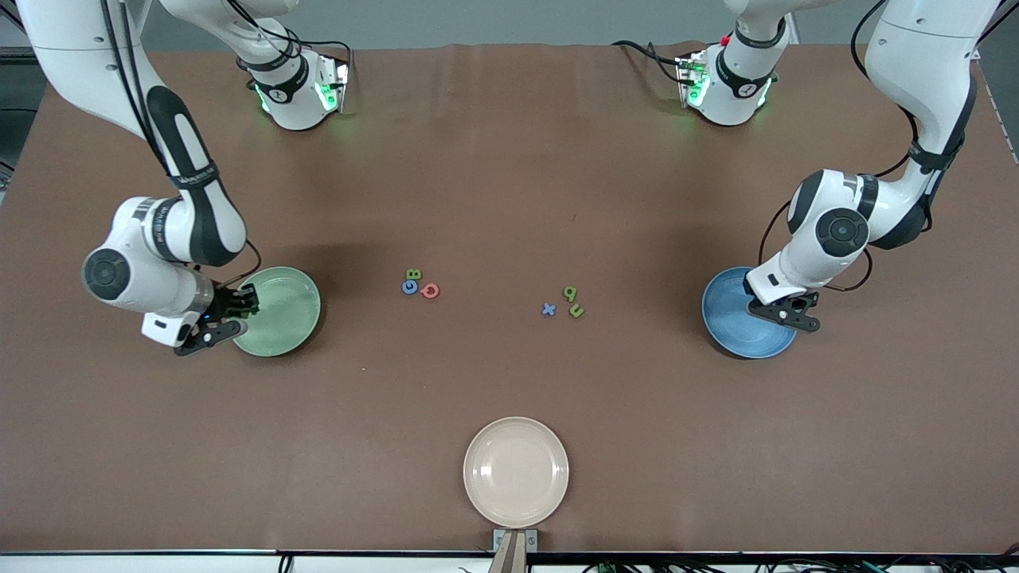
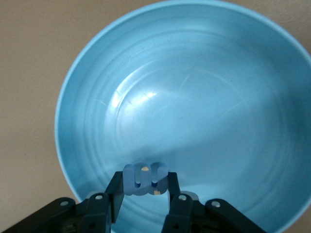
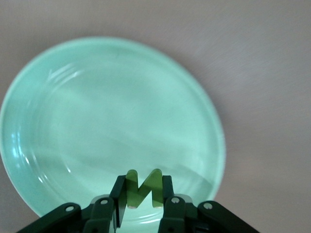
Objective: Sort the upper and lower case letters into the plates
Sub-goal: 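Place the N on the green plate while the left gripper drops m on blue plate, then reach the right gripper to the blue G while the left gripper reaches the n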
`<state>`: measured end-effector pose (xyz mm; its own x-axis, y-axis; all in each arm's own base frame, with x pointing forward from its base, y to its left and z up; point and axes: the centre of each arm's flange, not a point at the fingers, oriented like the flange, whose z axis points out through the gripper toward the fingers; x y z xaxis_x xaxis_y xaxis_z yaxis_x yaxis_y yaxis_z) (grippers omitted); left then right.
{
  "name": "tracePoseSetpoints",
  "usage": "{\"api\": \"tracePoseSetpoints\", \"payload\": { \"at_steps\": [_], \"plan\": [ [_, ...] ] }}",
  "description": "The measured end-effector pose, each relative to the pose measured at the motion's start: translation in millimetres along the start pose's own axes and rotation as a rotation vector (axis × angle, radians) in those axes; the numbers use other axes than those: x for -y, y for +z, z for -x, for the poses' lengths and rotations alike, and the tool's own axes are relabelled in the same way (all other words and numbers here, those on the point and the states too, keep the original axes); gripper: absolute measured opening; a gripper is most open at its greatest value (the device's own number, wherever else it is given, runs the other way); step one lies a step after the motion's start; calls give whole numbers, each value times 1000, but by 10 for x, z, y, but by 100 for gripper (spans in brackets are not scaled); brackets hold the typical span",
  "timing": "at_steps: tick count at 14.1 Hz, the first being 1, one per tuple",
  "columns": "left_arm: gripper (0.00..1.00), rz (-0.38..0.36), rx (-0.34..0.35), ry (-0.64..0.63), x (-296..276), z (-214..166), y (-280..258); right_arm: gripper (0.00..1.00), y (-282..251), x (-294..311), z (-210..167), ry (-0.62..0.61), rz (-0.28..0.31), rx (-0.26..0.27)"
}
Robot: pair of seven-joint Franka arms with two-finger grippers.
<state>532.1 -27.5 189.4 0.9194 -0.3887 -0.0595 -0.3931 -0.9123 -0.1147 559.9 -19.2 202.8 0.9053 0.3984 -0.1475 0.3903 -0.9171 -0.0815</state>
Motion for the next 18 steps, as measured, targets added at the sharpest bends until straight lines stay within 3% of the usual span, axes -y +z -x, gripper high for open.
{"api": "tracePoseSetpoints", "payload": {
  "at_steps": [4,6,8,10,13,18],
  "plan": [
    [44,4,-10,12,-29,-31,8,33,165,307,8,-47,-11,36],
    [59,5,-29,30,-113,-112,-64,33,183,411,1,-62,-13,47],
    [80,6,-40,26,-253,-233,-193,49,163,430,9,-64,-16,53],
    [99,1,-9,-18,-418,-361,-371,69,102,441,25,-58,-29,64],
    [100,35,-12,-182,-778,-626,-743,98,-151,486,-10,37,-41,69],
    [100,118,-40,-608,-1470,-935,-1055,100,-494,1083,-292,236,-10,36]
  ]
}}
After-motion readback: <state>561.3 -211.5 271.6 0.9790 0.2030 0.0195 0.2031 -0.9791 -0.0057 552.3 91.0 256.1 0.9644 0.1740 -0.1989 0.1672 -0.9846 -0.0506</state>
